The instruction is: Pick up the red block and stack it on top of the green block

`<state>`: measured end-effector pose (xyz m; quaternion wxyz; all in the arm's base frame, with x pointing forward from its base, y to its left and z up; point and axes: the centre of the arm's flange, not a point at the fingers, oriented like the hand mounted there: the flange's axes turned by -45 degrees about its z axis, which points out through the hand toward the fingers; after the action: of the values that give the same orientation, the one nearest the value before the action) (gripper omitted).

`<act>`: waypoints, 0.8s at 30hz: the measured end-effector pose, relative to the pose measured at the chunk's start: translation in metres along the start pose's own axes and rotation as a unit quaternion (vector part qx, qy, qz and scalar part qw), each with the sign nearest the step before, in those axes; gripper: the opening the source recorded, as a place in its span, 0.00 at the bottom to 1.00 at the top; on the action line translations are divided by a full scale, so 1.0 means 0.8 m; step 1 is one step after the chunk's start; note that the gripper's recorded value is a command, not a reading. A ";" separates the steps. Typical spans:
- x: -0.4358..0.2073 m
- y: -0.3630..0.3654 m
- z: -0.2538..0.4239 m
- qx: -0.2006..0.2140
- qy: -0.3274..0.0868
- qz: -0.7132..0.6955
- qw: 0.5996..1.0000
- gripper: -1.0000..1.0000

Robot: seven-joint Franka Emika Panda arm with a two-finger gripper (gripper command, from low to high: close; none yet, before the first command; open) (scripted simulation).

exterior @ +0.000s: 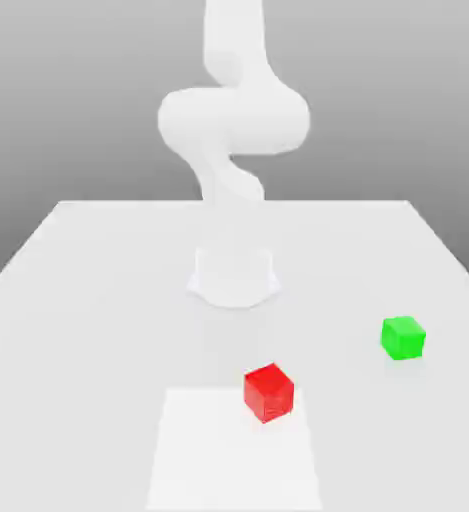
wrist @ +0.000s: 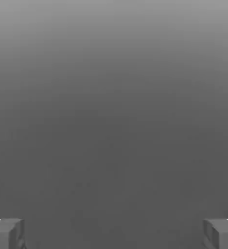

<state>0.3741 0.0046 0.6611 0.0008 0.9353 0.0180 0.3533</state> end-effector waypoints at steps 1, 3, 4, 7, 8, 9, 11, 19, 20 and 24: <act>-0.010 -0.003 0.033 0.003 -0.019 -0.012 1.000 0.50; -0.034 -0.010 0.094 0.010 -0.056 -0.036 0.998 0.50; -0.048 -0.014 0.123 0.014 -0.074 -0.048 0.996 0.50; -0.099 -0.026 0.202 0.027 -0.128 -0.084 0.988 0.50; -0.119 -0.030 0.226 0.031 -0.146 -0.096 0.984 0.50; -0.141 -0.034 0.249 0.036 -0.164 -0.108 0.980 0.50; -0.188 -0.042 0.291 0.046 -0.201 -0.134 0.969 0.50; -0.408 -0.065 0.410 0.093 -0.334 -0.228 0.910 0.50; -0.419 -0.066 0.419 0.094 -0.337 -0.231 0.908 0.50; -0.453 -0.065 0.451 0.094 -0.341 -0.231 0.907 0.50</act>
<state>0.3393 0.0483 0.1502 0.0003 0.9643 0.2650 -0.0001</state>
